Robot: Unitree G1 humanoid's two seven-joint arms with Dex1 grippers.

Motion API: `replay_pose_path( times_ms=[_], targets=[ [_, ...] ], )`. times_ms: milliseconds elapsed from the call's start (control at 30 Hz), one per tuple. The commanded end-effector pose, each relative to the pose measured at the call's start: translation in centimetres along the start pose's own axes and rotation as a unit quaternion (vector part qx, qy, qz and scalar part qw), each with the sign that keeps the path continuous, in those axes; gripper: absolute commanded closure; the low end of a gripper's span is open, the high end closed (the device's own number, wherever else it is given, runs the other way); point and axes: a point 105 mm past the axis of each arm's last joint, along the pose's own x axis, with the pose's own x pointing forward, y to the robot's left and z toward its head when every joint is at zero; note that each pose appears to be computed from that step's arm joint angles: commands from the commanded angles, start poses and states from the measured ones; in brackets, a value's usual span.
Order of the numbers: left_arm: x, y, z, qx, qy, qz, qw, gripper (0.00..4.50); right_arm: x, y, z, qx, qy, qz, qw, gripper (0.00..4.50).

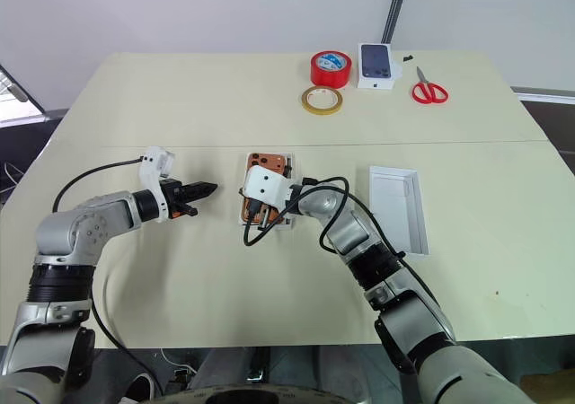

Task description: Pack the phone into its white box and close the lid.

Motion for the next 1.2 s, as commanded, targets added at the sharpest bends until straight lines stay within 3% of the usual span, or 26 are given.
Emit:
replay_pose_path(
  times_ms=[33,367,500,700,867,1033,1200],
  targets=[
    [-0.1,-0.7,0.9,0.022,-0.018,-0.004,1.0,4.5,-0.5,-0.2,-1.9,-0.013,0.038,0.002,0.999,4.45],
    [0.4,-0.7,1.5,0.025,-0.023,-0.008,0.999,4.5,-1.4,0.0,-2.6,0.001,0.051,0.001,0.999,4.45],
    [0.5,-0.8,1.6,0.026,-0.025,-0.01,0.999,4.5,-1.4,0.0,-1.3,0.018,0.022,0.001,1.0,4.45],
    [0.7,-1.1,1.6,0.025,-0.025,-0.016,0.999,4.5,-1.3,-4.3,0.5,0.055,-0.014,-0.083,0.995,4.45],
    [0.8,-1.2,1.6,0.027,-0.027,-0.016,0.999,4.5,-0.9,-6.6,-0.8,0.043,0.021,-0.146,0.988,4.45],
    [0.8,-1.4,1.5,0.024,-0.028,-0.018,0.999,4.5,-0.2,-5.5,-2.7,0.036,0.059,-0.128,0.989,4.45],
    [0.9,-1.7,1.4,0.025,-0.027,-0.02,0.999,4.5,-0.1,-1.0,-3.7,0.031,0.07,-0.007,0.997,4.45]
  ],
)
